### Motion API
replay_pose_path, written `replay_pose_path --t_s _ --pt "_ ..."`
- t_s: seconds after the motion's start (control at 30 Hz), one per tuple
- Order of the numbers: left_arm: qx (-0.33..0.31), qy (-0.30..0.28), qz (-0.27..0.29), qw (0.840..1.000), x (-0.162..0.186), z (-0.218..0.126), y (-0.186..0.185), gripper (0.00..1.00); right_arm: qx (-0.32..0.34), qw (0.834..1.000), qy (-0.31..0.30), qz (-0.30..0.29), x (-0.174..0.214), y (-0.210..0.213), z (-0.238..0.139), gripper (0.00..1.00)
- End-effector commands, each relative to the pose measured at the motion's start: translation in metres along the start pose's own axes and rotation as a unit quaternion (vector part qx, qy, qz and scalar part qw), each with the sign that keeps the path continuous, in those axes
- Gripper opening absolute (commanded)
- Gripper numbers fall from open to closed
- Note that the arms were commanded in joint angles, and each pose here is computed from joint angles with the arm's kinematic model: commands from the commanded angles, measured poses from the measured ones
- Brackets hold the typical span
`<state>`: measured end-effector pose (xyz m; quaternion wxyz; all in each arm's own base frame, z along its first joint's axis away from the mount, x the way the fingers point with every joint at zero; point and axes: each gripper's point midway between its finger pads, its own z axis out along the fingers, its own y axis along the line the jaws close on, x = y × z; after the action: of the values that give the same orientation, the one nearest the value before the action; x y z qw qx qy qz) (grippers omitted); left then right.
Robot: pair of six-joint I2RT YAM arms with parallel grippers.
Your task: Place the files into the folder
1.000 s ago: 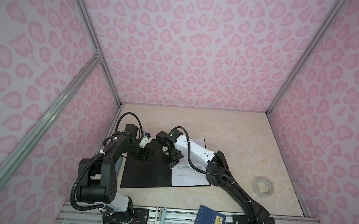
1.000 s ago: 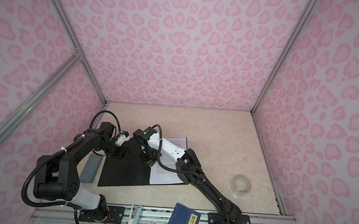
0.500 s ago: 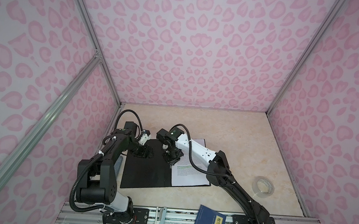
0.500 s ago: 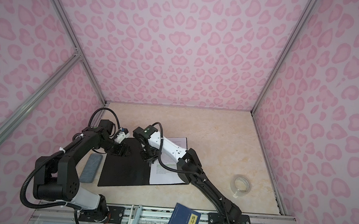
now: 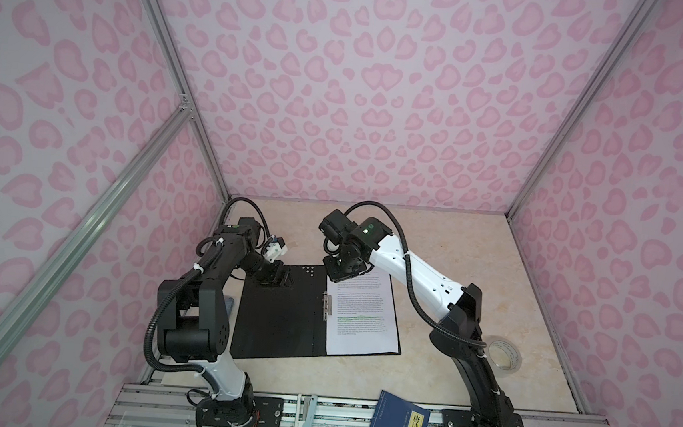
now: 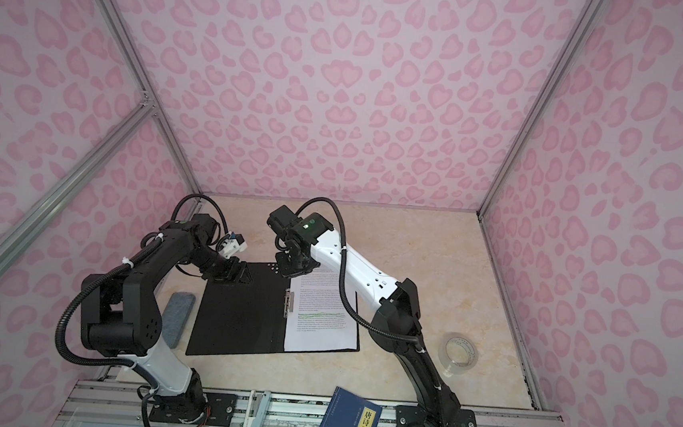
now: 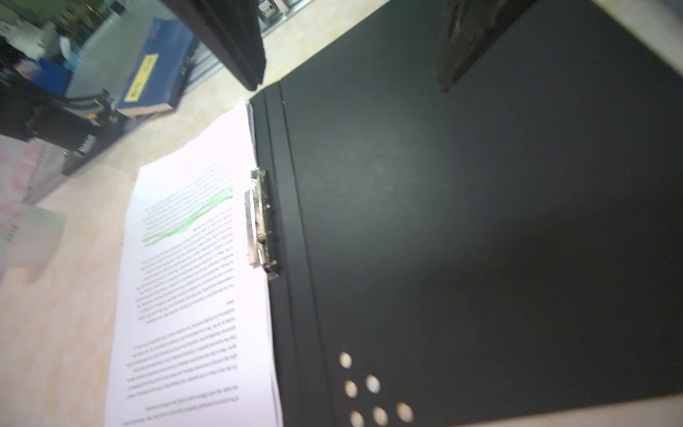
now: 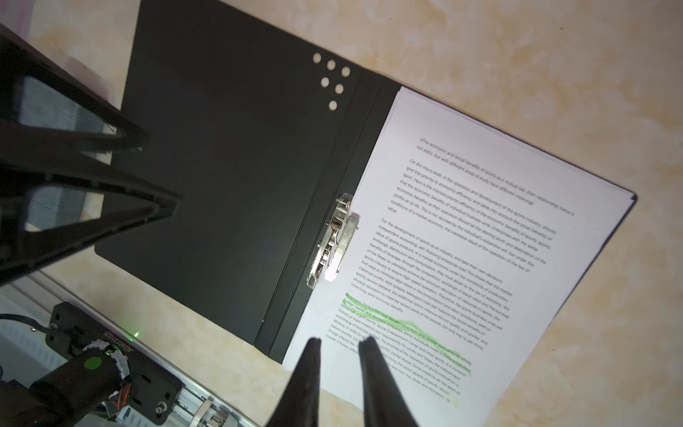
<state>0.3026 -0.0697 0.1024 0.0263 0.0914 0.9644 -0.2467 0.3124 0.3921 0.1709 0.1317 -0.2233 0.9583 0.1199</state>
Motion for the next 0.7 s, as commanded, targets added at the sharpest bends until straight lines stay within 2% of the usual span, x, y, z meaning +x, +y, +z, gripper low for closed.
replay_pose_path --t_s 0.0,0.13,0.27,0.5,0.67 --pt "0.094 0.030 0.006 0.995 0.013 0.009 -0.037 0.75 -0.022 0.997 -0.055 0.040 -0.013 -0.010 -0.001 0.22" --pt "0.120 0.046 0.031 0.991 0.014 0.030 -0.061 0.75 -0.050 0.993 -0.064 0.089 0.005 -0.043 -0.010 0.21" --pt "0.140 0.059 0.036 0.988 0.013 0.053 -0.078 0.75 -0.035 0.990 -0.059 0.126 0.029 -0.083 -0.018 0.20" --pt "0.099 0.095 0.040 0.990 0.021 0.090 -0.081 0.75 -0.014 0.983 -0.059 0.171 0.057 -0.121 -0.027 0.19" --pt "0.082 0.094 0.012 0.992 0.018 0.104 -0.074 0.74 -0.010 0.979 -0.068 0.191 0.064 -0.132 -0.033 0.18"
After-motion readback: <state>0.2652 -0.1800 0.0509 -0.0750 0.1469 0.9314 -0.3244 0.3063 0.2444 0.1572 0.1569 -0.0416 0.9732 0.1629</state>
